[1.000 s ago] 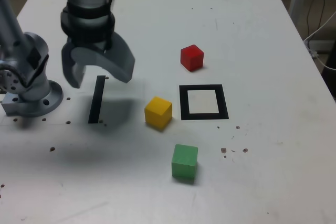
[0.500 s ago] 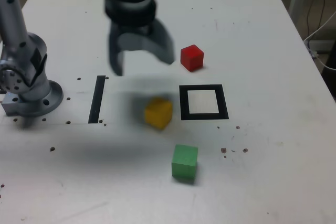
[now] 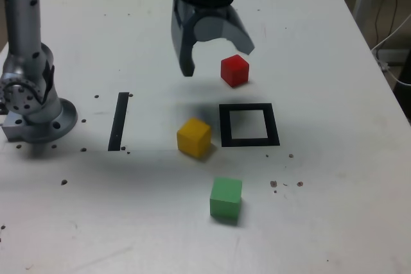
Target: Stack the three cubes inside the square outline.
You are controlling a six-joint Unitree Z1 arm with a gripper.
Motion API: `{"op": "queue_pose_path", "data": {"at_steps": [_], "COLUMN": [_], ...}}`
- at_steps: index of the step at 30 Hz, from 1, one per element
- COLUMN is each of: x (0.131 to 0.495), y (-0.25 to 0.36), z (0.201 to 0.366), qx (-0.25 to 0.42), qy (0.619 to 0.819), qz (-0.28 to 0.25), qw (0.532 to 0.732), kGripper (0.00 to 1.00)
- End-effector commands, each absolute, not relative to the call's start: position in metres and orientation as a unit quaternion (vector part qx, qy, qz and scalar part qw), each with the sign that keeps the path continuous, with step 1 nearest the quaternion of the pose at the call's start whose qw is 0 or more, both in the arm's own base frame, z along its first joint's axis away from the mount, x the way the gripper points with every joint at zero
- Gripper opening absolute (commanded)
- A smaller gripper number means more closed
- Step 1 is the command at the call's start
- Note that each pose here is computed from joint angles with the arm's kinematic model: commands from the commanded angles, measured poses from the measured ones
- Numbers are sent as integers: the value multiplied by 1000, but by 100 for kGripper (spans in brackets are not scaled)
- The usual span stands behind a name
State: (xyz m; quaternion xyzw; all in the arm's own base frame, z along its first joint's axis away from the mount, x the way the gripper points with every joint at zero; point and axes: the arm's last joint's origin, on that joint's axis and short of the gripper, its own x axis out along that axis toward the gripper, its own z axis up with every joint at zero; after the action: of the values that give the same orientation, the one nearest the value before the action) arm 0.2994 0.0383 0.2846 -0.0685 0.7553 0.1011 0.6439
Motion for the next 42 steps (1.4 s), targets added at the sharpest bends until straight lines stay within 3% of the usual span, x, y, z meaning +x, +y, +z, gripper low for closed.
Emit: {"op": "queue_pose_path", "data": {"at_steps": [1,15,25,34,42], "x": [308,349,364,365,370], "y": [47,94,111,120,122], "z": [281,247,228,218,215], "qx": [-79,-120,-131,-162,-158], "qy": [760,789,803,812,807], "qz": [106,101,85,68,57], "qw": [636,594,575,556,566], "kGripper": [100,99,94,77,45]}}
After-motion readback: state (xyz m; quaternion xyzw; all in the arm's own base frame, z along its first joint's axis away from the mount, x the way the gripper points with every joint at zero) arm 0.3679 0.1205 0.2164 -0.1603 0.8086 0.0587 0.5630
